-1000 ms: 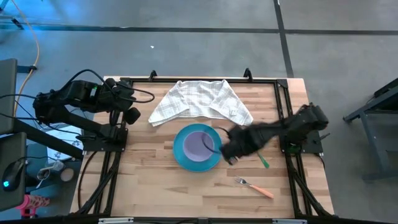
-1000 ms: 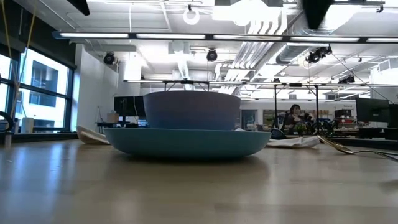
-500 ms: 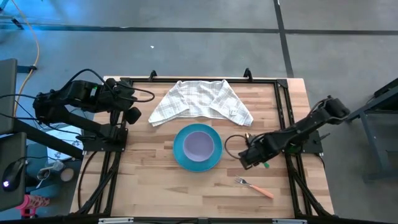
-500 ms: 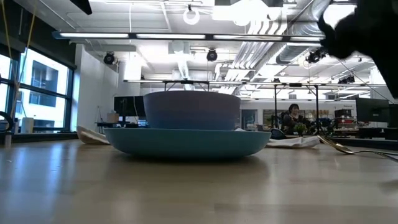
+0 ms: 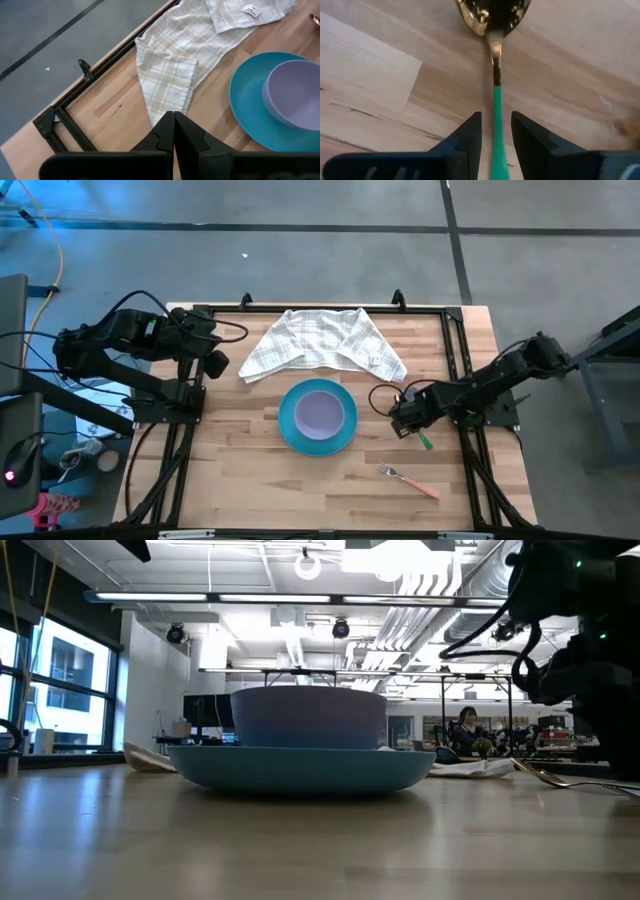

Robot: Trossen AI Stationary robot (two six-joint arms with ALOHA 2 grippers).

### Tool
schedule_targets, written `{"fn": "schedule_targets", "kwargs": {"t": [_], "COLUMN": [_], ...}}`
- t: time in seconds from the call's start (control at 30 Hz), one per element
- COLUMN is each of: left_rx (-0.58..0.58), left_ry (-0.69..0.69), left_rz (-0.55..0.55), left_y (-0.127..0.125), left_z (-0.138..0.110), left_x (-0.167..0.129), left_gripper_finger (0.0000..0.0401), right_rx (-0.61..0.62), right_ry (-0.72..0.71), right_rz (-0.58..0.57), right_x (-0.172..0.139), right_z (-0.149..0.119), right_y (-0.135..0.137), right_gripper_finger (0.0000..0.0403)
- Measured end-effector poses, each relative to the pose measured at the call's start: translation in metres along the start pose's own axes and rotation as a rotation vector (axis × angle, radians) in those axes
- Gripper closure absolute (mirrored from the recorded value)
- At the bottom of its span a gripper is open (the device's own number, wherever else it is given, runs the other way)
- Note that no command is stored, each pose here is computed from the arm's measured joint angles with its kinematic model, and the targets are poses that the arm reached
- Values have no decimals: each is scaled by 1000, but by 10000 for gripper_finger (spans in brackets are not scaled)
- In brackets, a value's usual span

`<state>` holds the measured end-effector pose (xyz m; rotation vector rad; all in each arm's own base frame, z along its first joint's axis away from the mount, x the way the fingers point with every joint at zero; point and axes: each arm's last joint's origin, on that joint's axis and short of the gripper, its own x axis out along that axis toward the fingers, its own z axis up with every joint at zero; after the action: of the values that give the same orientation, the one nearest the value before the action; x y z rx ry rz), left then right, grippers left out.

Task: Set table place
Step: Put the green spoon into the purple bowl

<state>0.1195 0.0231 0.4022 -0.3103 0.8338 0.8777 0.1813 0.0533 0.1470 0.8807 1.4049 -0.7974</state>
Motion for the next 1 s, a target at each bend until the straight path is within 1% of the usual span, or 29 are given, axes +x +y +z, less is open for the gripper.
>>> {"fn": "schedule_targets", "kwargs": {"t": [0.17,0.43,0.5,0.6,0.63,0.73,0.77,0.8,0.9,0.97,1.0], "left_rx": [-3,-3,1,6,6,6,0,-5,-28,-25,-24], "left_ry": [6,25,31,37,38,39,31,22,-33,-70,-98], "left_rz": [5,20,25,30,31,33,29,27,27,33,42], "left_y": [-2,-9,-11,-16,-17,-21,-23,-24,-32,-37,-41], "left_z": [1,4,5,7,7,10,11,12,19,24,27], "left_x": [2,7,10,14,14,18,18,19,24,27,29], "left_gripper_finger": [401,401,401,401,401,401,401,401,401,401,401], "right_rx": [-41,-23,-24,-28,-29,-18,-17,-12,11,4,1], "right_ry": [-7,-14,-26,-35,-40,-64,-97,-169,-372,-502,-581], "right_rz": [5,24,18,28,33,62,70,95,233,264,293], "right_x": [4,20,21,21,21,13,8,0,-38,-62,-78], "right_z": [7,8,8,9,9,10,11,14,22,27,30], "right_y": [-3,-15,-15,-14,-14,-10,-8,-4,14,19,23], "right_gripper_finger": [306,309,325,380,391,398,400,400,401,402,402]}}
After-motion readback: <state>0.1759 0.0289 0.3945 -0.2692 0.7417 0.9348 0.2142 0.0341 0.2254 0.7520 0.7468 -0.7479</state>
